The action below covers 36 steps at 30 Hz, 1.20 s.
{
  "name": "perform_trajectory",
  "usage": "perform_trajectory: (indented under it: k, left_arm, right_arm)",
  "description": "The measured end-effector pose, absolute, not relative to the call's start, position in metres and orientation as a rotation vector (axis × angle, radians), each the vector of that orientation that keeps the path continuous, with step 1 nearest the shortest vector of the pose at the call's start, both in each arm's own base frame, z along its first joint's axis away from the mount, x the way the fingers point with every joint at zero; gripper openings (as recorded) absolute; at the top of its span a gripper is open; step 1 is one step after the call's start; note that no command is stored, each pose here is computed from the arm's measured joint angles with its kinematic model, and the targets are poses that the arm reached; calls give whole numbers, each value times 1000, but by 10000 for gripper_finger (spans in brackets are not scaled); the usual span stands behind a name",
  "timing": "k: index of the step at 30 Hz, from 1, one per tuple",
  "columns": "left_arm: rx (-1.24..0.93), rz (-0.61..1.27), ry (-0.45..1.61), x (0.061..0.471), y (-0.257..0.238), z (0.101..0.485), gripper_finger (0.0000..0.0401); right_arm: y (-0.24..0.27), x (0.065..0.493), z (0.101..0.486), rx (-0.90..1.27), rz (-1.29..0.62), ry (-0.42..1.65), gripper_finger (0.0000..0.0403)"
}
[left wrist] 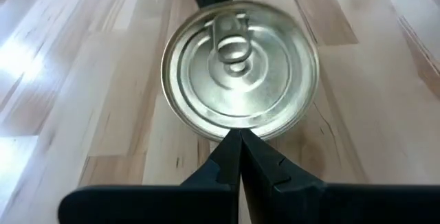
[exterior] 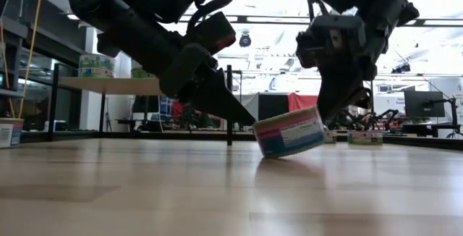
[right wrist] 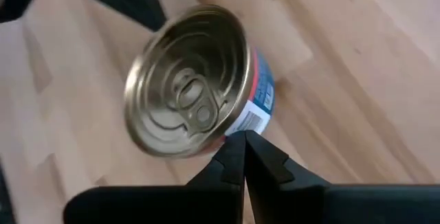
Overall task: Stack canned seafood by type on shelf
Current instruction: Stack the blue-pink tuna can on top of the blue-pink tuna cans on the shelf
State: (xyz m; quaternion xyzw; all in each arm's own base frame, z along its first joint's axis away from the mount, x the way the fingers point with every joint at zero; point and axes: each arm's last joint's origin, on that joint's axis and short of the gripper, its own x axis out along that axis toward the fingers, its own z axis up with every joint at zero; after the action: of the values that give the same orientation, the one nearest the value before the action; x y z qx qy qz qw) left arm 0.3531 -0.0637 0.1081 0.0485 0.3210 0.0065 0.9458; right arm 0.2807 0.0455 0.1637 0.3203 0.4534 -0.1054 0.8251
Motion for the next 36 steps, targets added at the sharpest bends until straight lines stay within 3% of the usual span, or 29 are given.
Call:
perform_trajectory:
  k: [16,25,30,36]
  left_arm:
    - [110,41,740,347,-66,98,0]
    - [49,169,967,322,-56,112,0]
    - [-46,260,931,296,-55,123,0]
    - [-217,343,782,256,-65,147,0]
  right_arm:
    - [48,296,183,632,-150,865,0]
    - [48,315,226,455,118,812,6]
    - [45,322,247,223,193,898,71]
    - [47,333,235,11,284,1077,228]
